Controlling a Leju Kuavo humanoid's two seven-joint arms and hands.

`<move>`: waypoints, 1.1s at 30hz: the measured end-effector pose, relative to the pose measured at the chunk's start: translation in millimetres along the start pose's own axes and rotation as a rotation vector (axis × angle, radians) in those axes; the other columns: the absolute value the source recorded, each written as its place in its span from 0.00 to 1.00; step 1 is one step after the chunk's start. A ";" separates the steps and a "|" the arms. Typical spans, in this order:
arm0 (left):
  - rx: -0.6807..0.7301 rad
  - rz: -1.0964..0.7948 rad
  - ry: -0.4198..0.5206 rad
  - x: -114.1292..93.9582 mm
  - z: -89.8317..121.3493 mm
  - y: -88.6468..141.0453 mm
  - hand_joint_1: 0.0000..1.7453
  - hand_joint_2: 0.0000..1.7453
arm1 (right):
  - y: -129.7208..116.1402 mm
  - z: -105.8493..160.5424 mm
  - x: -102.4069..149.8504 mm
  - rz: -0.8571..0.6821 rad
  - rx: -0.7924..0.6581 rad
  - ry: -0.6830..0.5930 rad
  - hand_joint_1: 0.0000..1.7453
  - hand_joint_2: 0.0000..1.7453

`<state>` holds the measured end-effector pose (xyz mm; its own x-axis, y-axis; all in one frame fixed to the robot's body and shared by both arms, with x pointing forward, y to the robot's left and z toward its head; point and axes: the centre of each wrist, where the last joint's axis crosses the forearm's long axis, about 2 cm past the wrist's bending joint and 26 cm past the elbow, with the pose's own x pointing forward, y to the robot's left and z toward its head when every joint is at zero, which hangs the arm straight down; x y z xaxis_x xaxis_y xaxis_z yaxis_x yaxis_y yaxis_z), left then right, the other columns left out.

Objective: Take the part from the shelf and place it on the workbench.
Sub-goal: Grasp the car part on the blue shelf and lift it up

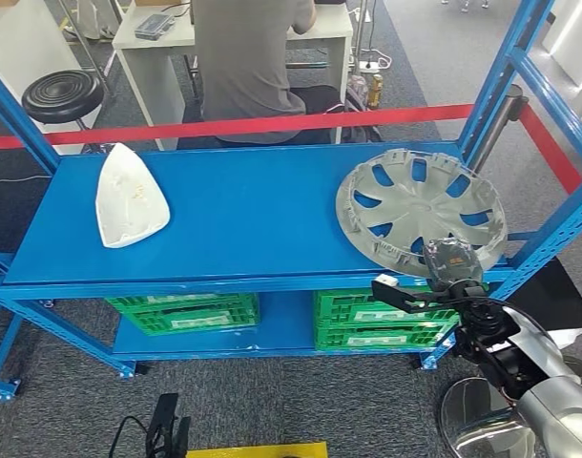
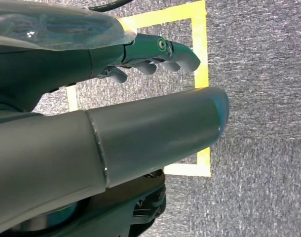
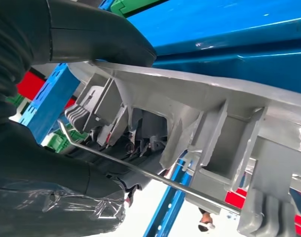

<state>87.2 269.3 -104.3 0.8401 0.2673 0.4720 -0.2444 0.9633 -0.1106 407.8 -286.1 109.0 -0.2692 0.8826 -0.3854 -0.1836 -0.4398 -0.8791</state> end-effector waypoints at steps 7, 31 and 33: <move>0.000 0.000 0.001 -0.3 0.1 0.1 0.00 0.00 | -0.8 -0.3 1.3 -0.001 -0.002 -0.002 1.00 1.00; 0.011 -0.002 -0.049 -1.2 0.4 0.4 0.00 0.00 | -51.3 -4.0 13.6 -0.178 -0.279 0.018 1.00 1.00; 0.009 -0.008 -0.055 -0.4 0.1 0.1 0.00 0.00 | -69.0 -4.5 11.3 -0.237 -0.333 0.028 1.00 1.00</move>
<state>86.7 269.3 -104.3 0.8144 0.2579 0.5198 -0.2423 0.9651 -0.0993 421.7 -245.0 164.1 -0.2296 0.9592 -0.1650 0.0801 -0.1504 -0.9854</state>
